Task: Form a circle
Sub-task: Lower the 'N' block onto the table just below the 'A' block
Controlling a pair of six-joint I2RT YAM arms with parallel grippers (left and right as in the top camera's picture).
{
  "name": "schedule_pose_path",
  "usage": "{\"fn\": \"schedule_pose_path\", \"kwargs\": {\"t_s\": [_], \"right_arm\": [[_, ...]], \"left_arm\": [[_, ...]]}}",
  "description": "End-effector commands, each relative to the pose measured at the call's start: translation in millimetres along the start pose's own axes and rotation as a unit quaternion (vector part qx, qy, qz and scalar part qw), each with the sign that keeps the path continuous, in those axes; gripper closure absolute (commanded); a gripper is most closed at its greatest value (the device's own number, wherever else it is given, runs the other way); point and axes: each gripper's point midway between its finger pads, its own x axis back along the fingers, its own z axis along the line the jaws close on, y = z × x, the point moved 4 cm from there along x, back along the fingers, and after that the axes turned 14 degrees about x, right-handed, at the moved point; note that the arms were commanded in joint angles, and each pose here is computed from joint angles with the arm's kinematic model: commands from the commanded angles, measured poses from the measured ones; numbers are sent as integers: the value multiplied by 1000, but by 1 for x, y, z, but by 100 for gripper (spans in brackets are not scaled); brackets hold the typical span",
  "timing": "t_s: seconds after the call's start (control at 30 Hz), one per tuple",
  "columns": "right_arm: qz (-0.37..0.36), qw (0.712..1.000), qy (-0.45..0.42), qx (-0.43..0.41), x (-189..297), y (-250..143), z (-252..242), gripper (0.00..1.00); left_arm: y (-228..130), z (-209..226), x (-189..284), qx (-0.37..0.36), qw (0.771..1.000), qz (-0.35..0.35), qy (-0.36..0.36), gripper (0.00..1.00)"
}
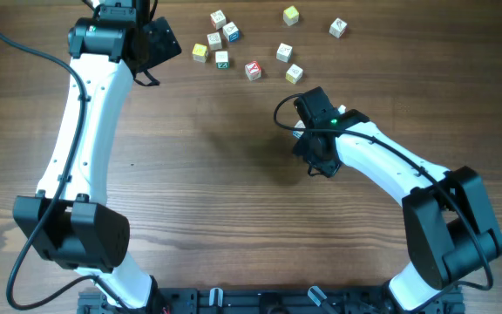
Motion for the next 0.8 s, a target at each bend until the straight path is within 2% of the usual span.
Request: {"fn": "schedule_pose_path", "kwargs": {"t_s": [0.0, 0.13, 0.43, 0.77], "right_arm": [[5, 1000, -6, -6, -4, -3, -2, 42], [18, 1000, -14, -11, -12, -7, -4, 43], [15, 1000, -10, -11, -13, -5, -2, 60], [7, 1000, -18, 4, -12, -3, -5, 65]], "left_arm": [[7, -2, 13, 12, 1000, -12, -15, 0], [7, -2, 13, 12, 1000, -12, -15, 0], [7, -2, 13, 12, 1000, -12, -15, 0], [7, -2, 13, 12, 1000, -12, -15, 0]]}}
